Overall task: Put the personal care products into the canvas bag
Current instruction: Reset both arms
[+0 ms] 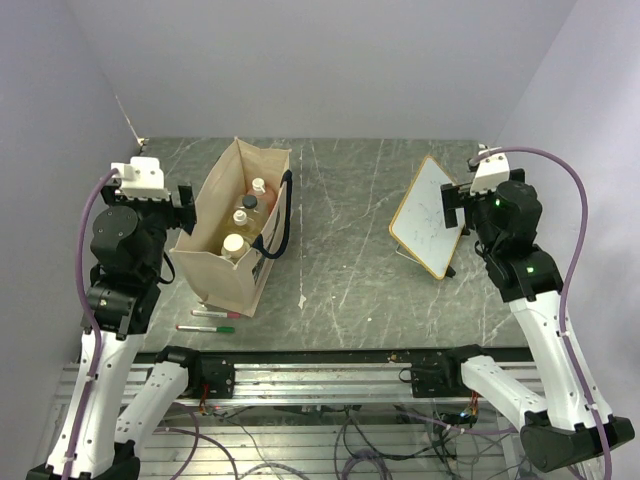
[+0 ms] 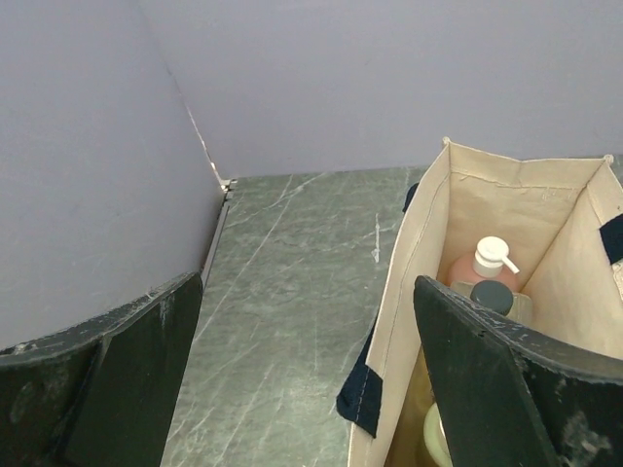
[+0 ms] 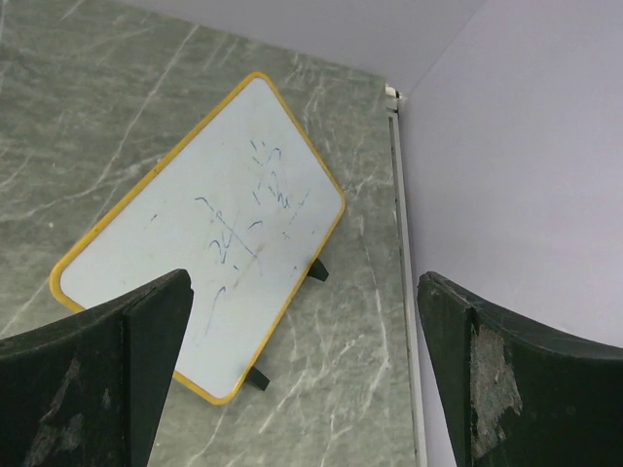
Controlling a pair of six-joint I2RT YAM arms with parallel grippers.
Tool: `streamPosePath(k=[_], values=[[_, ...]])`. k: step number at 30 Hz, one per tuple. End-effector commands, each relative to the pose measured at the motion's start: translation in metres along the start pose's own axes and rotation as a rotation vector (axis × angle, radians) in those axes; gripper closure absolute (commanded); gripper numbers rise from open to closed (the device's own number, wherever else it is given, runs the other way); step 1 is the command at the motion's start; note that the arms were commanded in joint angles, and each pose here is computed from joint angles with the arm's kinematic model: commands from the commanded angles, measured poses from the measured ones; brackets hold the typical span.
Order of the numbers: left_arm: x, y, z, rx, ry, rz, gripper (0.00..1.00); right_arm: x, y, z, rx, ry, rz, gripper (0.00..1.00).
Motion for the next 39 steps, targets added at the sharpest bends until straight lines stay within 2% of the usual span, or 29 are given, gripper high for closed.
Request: streamPosePath(k=[1,8,12,20,30,39], values=[[0.001,0.005,-0.010,-0.037,-0.014,0.017,0.00,-0.006,-0.012,-0.020,-0.043,0.052,0.017,0.00],[-0.001,0.013,-0.033,-0.023,0.040,0.112,0.00,-0.015,-0.012,-0.034,-0.087,0.077,0.098,0.00],[-0.005,0.014,-0.029,-0.014,0.026,0.150,0.00,-0.017,-0.012,-0.034,-0.100,0.082,0.125,0.00],[-0.002,0.011,-0.020,0.013,-0.003,0.133,0.00,-0.030,-0.024,-0.036,-0.146,0.115,0.179,0.00],[0.003,0.005,-0.019,0.013,0.002,0.089,0.00,-0.026,-0.037,-0.030,-0.196,0.070,0.084,0.00],[0.009,-0.008,-0.012,0.027,0.009,0.049,0.00,-0.029,-0.043,-0.034,-0.225,0.105,0.109,0.00]])
Point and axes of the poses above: each gripper's point midway between its finger pads, its own y axis out along the fingers, its own x axis along the line the jaws close on, z = x × y, the point moved 8 cm from there along -y, back along the fingers, and after that the axes turned 11 degrees about y, right-handed, at the moved point
